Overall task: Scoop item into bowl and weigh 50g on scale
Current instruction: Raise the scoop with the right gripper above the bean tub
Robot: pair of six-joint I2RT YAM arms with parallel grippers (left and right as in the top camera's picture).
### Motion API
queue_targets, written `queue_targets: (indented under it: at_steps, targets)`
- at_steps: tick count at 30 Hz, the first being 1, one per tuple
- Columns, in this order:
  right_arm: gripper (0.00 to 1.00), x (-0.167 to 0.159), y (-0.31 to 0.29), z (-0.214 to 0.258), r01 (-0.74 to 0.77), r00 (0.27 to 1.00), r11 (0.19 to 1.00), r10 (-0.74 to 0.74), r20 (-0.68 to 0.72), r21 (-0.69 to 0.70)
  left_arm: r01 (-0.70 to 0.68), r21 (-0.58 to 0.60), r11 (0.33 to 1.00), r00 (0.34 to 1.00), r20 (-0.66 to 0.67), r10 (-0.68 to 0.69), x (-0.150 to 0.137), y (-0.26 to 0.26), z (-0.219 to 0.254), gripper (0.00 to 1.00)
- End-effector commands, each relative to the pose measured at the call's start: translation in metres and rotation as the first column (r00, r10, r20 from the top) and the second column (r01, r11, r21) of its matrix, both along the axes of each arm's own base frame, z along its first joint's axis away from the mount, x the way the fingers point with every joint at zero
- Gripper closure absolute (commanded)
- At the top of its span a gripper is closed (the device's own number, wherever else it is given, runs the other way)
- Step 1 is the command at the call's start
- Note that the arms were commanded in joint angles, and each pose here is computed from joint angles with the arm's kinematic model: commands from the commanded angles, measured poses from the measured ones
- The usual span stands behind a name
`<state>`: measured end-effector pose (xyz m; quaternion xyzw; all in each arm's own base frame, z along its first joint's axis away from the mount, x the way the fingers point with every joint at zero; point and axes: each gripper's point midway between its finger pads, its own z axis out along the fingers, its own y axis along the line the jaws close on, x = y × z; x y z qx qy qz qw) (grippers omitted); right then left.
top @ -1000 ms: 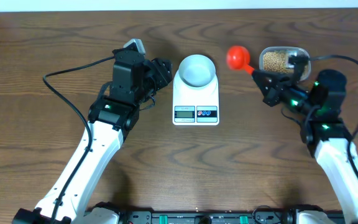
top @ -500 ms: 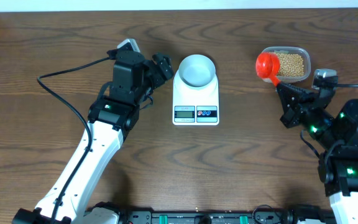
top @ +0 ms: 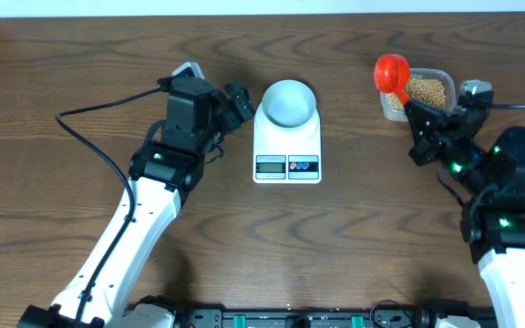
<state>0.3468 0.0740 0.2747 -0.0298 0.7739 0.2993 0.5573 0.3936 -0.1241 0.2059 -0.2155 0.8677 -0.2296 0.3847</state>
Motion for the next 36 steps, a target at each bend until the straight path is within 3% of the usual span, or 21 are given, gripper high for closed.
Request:
queue_targets:
  at_steps: [1,6,15,20,22,24,28,36]
  targets:
    - [0.99,0.01,0.002,-0.007,-0.009,0.999,0.999,0.011,-0.036,0.048,-0.053,0.043,0.998,0.998,0.041,0.052,0.006,0.012,0.012,0.02]
    - [0.99,0.025,0.013,-0.006,-0.087,0.996,0.99,0.088,-0.004,0.107,-0.066,0.051,0.997,0.997,0.044,0.063,0.007,0.014,0.012,0.02]
    - [0.99,0.033,0.014,0.004,-0.096,0.995,0.988,0.091,0.05,0.123,-0.062,0.065,0.996,0.998,0.008,0.062,0.001,0.016,0.005,0.02]
    - [0.99,0.036,0.011,0.011,-0.084,0.994,0.99,0.075,0.08,0.115,0.022,0.166,0.986,1.0,-0.016,-0.02,-0.006,0.016,-0.004,0.47]
    - [0.99,0.038,0.009,0.013,-0.066,0.994,0.991,0.056,0.091,0.112,0.031,0.176,0.984,0.999,-0.014,-0.029,-0.006,0.016,-0.004,0.76]
    - [0.99,0.039,0.007,0.013,-0.055,0.995,0.992,0.045,0.094,0.111,0.034,0.174,0.984,0.999,-0.015,-0.032,-0.006,0.015,-0.004,0.93]
    - [0.99,0.044,0.0,0.013,-0.007,0.995,0.995,-0.003,0.097,0.1,0.195,0.185,0.963,0.981,-0.016,-0.195,-0.012,-0.005,-0.004,0.93]
    - [0.99,0.047,-0.005,0.012,0.023,0.994,0.996,-0.032,0.106,0.082,0.383,0.262,0.886,0.92,-0.027,-0.39,-0.03,-0.041,-0.005,0.93]
